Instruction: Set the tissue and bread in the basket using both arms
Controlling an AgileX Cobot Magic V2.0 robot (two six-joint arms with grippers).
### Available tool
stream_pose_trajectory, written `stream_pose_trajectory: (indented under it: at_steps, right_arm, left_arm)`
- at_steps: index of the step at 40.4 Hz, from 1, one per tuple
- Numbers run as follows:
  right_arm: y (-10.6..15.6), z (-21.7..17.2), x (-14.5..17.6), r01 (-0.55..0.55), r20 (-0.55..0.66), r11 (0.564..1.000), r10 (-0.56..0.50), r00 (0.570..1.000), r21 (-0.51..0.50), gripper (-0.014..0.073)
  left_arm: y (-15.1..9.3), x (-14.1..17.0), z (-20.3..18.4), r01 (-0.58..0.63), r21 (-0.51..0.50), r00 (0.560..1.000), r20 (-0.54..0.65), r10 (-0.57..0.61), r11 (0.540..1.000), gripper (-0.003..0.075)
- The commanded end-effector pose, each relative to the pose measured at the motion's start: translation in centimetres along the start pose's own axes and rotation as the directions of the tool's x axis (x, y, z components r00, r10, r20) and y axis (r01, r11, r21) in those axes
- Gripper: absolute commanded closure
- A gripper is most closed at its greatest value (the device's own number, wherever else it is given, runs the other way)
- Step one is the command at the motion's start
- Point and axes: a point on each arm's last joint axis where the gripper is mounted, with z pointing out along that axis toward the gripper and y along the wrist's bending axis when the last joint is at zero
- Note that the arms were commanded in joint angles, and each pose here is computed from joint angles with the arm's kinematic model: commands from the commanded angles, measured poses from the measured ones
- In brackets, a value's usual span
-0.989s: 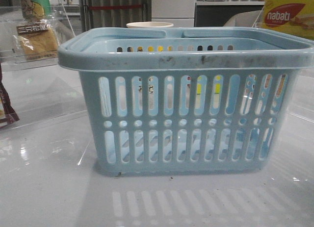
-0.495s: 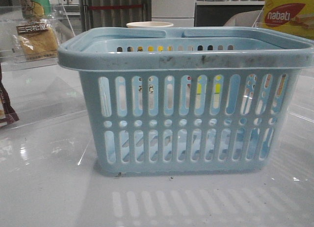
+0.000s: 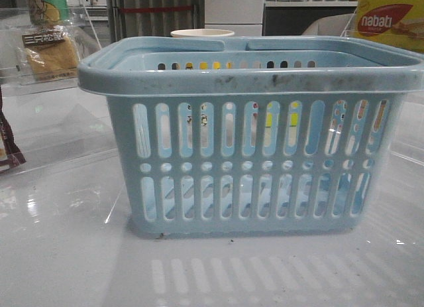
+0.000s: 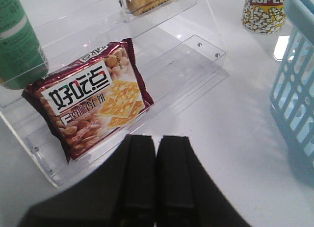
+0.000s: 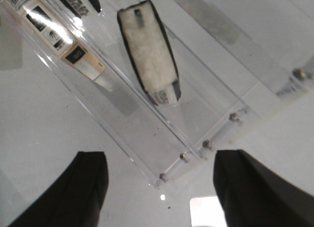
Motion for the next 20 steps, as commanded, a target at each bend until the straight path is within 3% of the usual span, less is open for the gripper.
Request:
stream_pose_trajectory:
  at_steps: [1,20]
  right_arm:
    - [0.9,-1.6,-2.4,0.047,0.144,0.999,-0.046,0.989,-0.005,0.0036]
    - [0.8,1.6,-4.0,0.052,0.24,0.998,-0.055,0.969,0.018,0.0036]
  left_arm:
    - [0.0,-1.8,-0.5,0.004,0.004,0.994,0.111,-0.004,1.0,0.0628]
    - [0.0,-1.8,-0.5,0.004,0.004,0.994,0.111,-0.004,1.0,0.0628]
